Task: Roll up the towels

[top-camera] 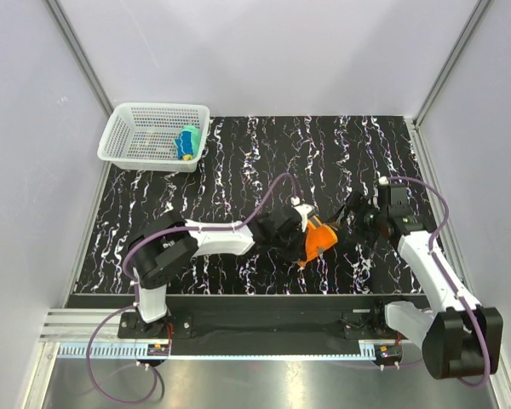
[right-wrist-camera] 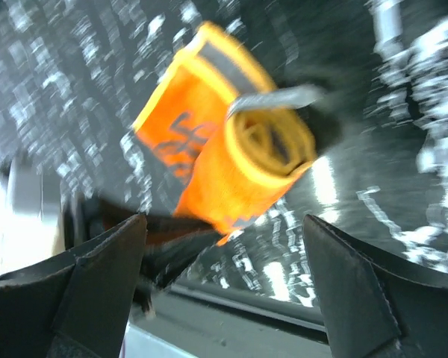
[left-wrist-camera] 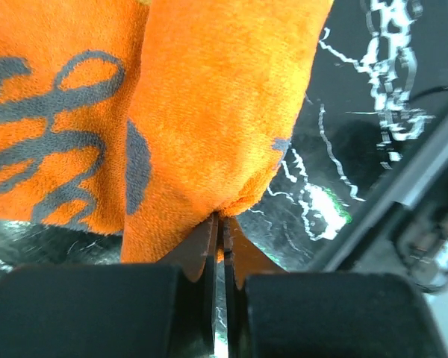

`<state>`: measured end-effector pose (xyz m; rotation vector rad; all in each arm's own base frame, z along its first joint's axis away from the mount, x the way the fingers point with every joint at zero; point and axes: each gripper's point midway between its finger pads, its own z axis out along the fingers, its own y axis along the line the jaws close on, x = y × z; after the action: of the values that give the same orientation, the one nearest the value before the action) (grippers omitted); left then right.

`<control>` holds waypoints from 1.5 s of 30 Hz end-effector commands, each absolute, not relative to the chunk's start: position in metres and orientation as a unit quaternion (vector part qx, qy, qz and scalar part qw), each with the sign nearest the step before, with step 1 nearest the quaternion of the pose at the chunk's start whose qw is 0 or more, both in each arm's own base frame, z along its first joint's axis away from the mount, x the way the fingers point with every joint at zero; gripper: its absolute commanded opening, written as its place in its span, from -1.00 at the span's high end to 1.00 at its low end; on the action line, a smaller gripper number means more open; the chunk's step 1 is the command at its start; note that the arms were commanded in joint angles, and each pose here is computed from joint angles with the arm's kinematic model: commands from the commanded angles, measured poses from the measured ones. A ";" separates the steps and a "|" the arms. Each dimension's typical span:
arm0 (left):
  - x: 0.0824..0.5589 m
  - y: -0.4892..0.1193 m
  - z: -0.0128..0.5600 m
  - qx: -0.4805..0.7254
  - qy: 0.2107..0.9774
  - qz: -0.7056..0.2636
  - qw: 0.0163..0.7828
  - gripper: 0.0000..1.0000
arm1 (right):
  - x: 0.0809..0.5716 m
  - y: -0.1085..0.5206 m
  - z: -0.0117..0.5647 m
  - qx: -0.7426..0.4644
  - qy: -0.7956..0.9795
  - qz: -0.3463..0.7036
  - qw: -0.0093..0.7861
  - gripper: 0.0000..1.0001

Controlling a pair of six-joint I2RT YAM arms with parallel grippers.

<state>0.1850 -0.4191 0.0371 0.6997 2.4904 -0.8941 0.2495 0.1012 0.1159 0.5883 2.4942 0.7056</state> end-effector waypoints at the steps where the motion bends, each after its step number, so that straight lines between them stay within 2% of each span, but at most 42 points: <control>1: 0.177 -0.433 0.067 0.226 0.870 -0.406 0.167 1.00 | 0.243 0.132 0.139 0.173 0.876 0.368 0.259 -0.84; 4: 0.186 -0.435 0.081 0.224 0.869 -0.406 0.173 1.00 | 0.230 0.134 0.133 0.170 0.873 0.379 0.256 -0.85; 6: 0.197 -0.435 0.088 0.238 0.871 -0.384 0.195 0.93 | 0.224 0.134 0.125 0.173 0.875 0.377 0.249 -0.85; 7: 0.202 -0.429 0.081 0.237 0.882 -0.356 0.199 0.74 | 0.221 0.134 0.122 0.172 0.877 0.376 0.245 -0.86; 9: 0.212 -0.424 0.078 0.246 0.886 -0.326 0.218 0.52 | 0.216 0.134 0.117 0.174 0.878 0.378 0.238 -0.85; 10: 0.214 -0.422 0.075 0.250 0.888 -0.316 0.221 0.26 | 0.215 0.134 0.117 0.173 0.879 0.376 0.238 -0.86; 14: 0.219 -0.415 0.062 0.262 0.891 -0.291 0.231 -0.09 | 0.212 0.130 0.119 0.171 0.881 0.366 0.246 -0.86; 20: 0.224 -0.408 0.051 0.289 0.890 -0.243 0.254 -0.15 | 0.214 0.129 0.125 0.167 0.882 0.362 0.252 -0.86; 27: 0.233 -0.406 0.085 0.312 0.869 -0.188 0.334 -0.21 | 0.214 0.128 0.131 0.164 0.881 0.361 0.257 -0.86; 34: 0.246 -0.407 0.087 0.311 0.868 -0.162 0.353 -0.22 | 0.212 0.122 0.113 0.169 0.894 0.333 0.249 -0.82; 38: 0.252 -0.409 0.099 0.306 0.863 -0.162 0.367 -0.23 | 0.227 0.106 0.104 0.219 0.899 0.282 0.254 -0.82; 45: 0.268 -0.408 0.097 0.299 0.867 -0.177 0.358 -0.24 | 0.256 0.133 0.077 0.241 0.906 0.274 0.215 -0.82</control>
<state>0.2473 -0.3991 0.0687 0.8132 2.3066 -0.4049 0.2244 0.1221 0.0661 0.6572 2.5969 0.7628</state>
